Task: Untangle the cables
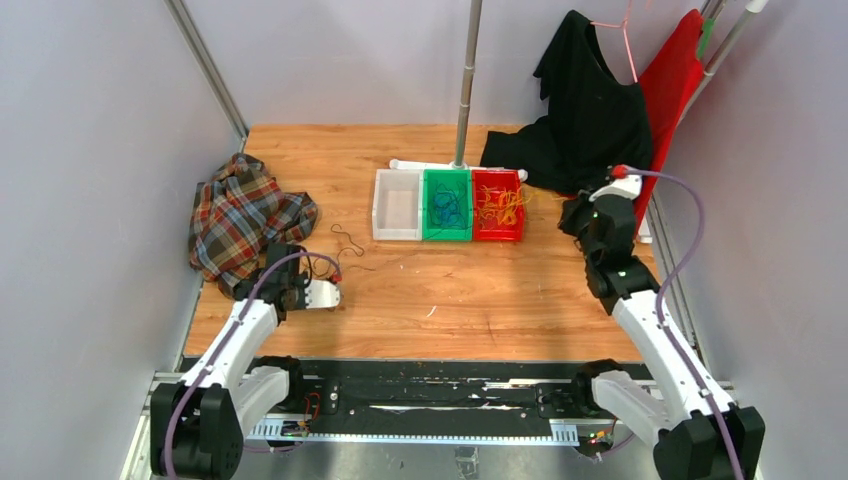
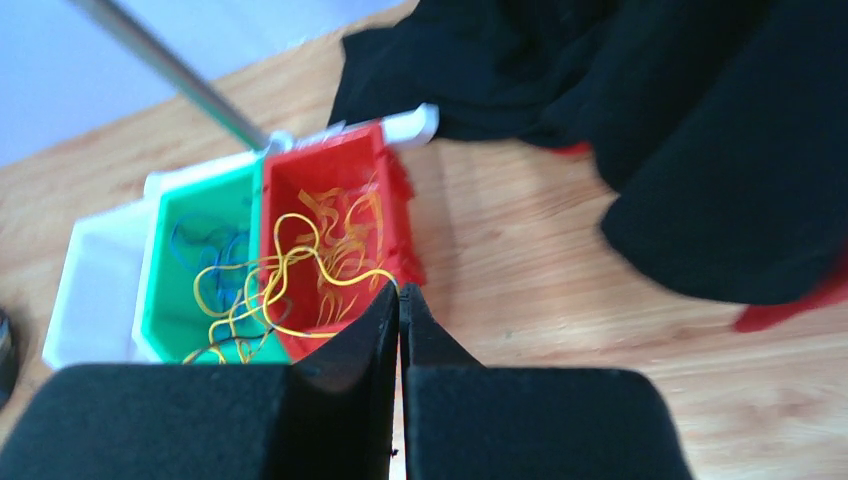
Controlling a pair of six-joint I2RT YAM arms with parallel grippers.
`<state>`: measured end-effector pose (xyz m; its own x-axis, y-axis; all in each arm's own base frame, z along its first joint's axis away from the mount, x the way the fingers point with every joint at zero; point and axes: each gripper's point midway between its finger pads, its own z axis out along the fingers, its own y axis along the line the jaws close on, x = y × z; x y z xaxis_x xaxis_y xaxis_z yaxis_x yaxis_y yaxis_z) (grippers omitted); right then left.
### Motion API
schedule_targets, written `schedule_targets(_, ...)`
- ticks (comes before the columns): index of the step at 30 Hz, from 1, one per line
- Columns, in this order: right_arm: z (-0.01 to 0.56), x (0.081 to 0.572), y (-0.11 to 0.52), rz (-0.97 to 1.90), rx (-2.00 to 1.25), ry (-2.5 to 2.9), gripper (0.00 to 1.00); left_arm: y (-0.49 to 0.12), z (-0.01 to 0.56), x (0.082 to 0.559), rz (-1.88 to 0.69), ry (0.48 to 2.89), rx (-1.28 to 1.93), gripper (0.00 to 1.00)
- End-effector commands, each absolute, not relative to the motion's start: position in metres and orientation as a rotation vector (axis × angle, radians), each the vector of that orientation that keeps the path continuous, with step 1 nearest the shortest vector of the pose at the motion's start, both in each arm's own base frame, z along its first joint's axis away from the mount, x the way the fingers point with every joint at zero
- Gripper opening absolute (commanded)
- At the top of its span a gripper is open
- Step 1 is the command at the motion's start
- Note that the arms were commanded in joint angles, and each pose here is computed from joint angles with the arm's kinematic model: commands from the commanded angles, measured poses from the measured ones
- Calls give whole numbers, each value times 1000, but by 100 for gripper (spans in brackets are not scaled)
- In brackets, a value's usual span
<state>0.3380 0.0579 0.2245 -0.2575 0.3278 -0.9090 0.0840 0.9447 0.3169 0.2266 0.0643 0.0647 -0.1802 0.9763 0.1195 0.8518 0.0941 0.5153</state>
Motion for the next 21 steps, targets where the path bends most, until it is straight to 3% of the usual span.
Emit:
schedule_targets(1, 272, 334, 5, 99, 446, 1729, 1, 97, 52, 213, 895, 2134, 1972, 1)
schedule_targets(8, 298, 332, -41, 52, 580, 1650, 1, 112, 53, 216, 973, 2224, 1916, 1)
schedule_targets(18, 348, 332, -17, 233, 459, 1561, 1, 102, 50, 215, 887, 2188, 1950, 1)
schedule_targets(20, 372, 335, 6, 363, 365, 1529, 1, 95, 49, 216, 835, 2174, 1924, 16)
schedule_targets(21, 381, 336, 19, 440, 321, 1519, 1, 90, 50, 216, 792, 2173, 1902, 35)
